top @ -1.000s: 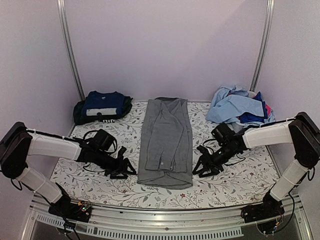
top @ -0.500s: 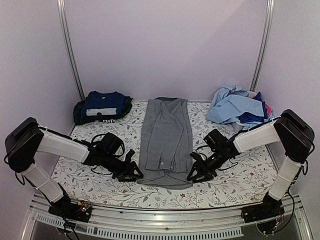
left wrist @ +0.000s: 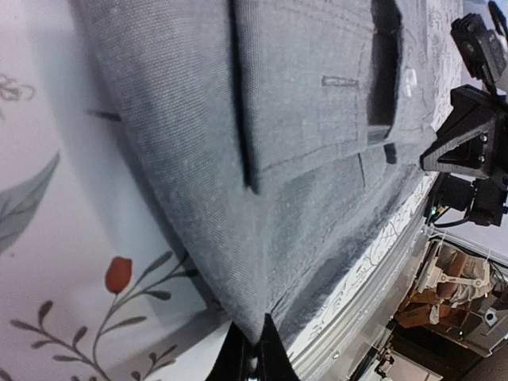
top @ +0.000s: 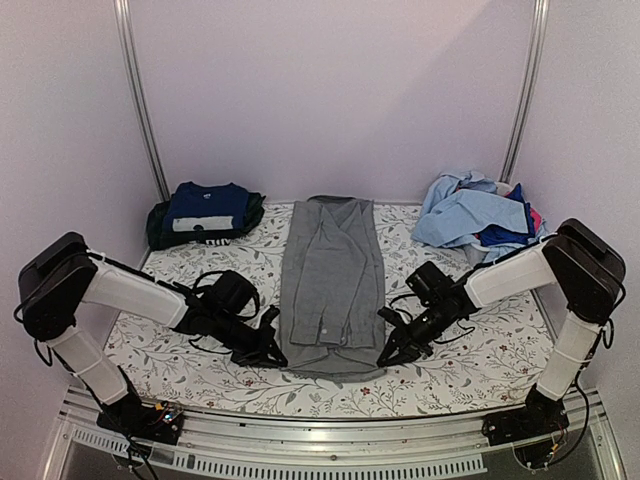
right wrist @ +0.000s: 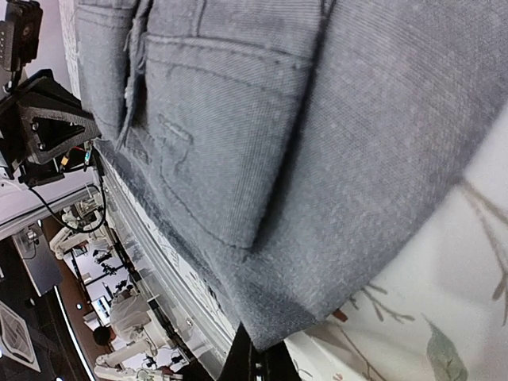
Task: Fold and stack the mixed laundry pile
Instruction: Pick up the rectangle-folded shirt from the center of the board, then fold the rectangle-folded shirt at the center of the board.
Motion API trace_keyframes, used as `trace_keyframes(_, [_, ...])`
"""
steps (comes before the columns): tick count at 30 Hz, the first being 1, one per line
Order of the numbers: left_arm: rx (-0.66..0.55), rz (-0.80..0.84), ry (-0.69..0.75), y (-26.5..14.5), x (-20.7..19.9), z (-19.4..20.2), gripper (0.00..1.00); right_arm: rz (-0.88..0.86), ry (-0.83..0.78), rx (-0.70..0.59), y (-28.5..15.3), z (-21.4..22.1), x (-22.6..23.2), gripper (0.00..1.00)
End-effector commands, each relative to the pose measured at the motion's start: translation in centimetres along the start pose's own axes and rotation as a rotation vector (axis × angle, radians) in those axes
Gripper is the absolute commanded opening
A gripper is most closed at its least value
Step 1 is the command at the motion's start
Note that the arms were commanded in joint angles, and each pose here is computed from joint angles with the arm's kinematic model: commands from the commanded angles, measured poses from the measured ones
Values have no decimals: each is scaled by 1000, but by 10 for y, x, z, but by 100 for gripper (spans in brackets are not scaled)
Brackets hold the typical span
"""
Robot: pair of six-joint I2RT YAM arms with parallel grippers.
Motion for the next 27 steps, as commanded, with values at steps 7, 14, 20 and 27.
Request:
trace_keyframes(7, [7,98,123,-26,-52,26,0,-66,-119,29,-24,50,34,0])
trace_keyframes(14, [-107,86,155,-54,-60,-31,0,-84,-206,-81,-43,16,74,0])
trace_keyframes(20, [-188,69,155,-68,-51,-88,0,-105,-211,-229,-82,-38,84,0])
trace_keyframes(27, [-289,39,138,-78,-27,-178,0,-124,-222,-353,-120,-119,95,0])
Point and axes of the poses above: each gripper's point midway between its finger pads, its own y axis out along the fingers, its own x axis along the line the jaws close on, z = x × y, the point moved 1 cm from there along -y, back along the fingers, and after that the axes turned 11 degrees about y, right-handed, at the moved point
